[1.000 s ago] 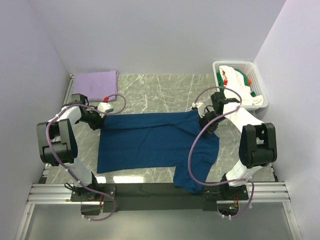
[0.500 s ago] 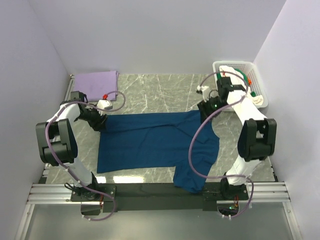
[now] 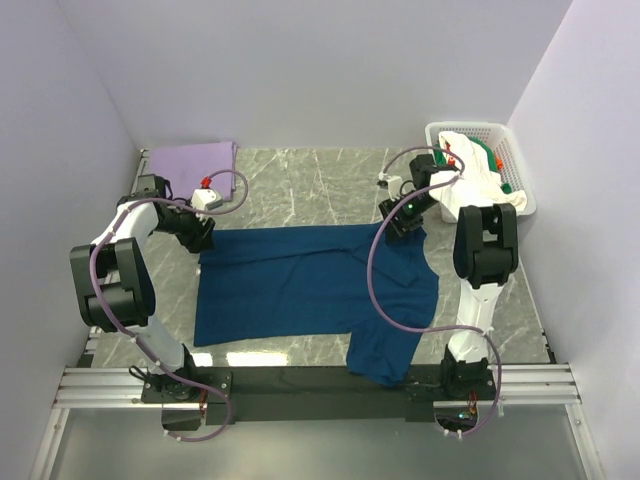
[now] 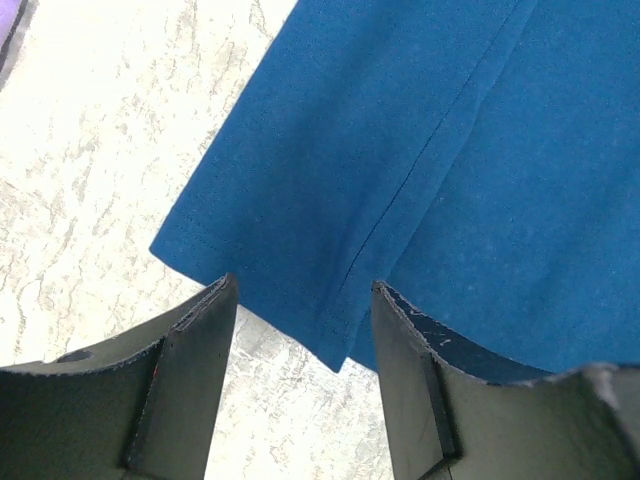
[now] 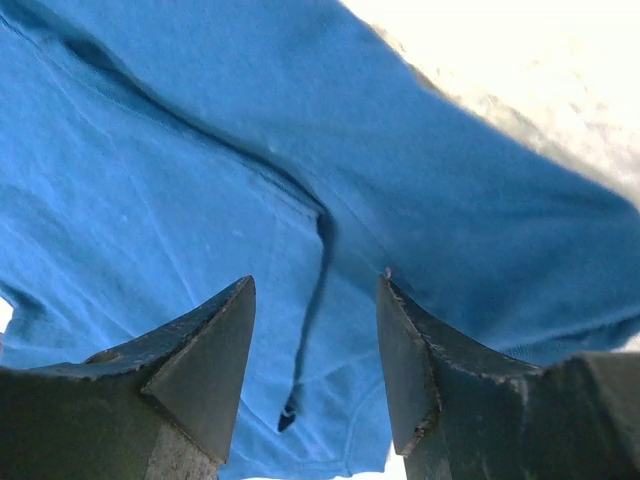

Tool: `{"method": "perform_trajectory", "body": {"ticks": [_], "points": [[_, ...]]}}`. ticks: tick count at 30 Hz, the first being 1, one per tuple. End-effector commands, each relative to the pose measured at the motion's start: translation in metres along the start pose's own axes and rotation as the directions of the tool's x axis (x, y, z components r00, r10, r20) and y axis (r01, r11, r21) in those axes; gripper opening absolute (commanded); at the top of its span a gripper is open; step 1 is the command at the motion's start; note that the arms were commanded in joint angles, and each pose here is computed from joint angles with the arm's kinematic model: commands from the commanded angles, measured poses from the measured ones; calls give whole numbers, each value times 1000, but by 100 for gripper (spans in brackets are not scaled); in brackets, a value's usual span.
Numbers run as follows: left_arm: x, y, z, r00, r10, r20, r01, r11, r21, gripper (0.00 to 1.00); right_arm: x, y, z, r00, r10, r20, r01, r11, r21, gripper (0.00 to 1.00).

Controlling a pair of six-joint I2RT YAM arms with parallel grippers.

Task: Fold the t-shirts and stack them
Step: Fold the tshirt

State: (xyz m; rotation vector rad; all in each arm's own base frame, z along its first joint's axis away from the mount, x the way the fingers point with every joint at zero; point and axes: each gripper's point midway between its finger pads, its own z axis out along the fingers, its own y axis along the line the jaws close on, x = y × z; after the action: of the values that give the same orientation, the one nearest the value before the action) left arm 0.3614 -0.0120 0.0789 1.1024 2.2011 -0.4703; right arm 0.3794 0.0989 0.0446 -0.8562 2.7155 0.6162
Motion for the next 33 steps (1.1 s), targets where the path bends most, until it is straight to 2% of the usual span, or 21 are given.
{"method": "perform_trajectory", "body": {"ticks": [1,12,14,22,27,32,33], "points": [[-15,6,-4,999,12,49,-11,1000,-5,61,-26,2,-4,998,-23,55,22,1000,17,57],[-16,7,-4,998,18,57,-17,1000,-9,61,-20,-5,22,1000,-14,5,14,1000,28,58],[-19,6,-6,998,27,64,-27,1000,-7,61,-17,1,22,1000,-19,-9,19,1000,12,56],[-22,3,-5,997,28,78,-28,1000,2,59,-23,35,1,997,-74,34,76,996,-54,35],[-28,2,-7,995,29,95,-31,999,10,57,-26,56,-4,994,-104,43,108,988,-114,0],[-35,-5,-14,990,56,127,-59,998,15,54,-23,114,-17,986,-148,71,161,956,-246,0],[-36,-8,-14,989,57,133,-61,998,24,53,-14,130,-11,985,-167,45,173,946,-273,0]]}}
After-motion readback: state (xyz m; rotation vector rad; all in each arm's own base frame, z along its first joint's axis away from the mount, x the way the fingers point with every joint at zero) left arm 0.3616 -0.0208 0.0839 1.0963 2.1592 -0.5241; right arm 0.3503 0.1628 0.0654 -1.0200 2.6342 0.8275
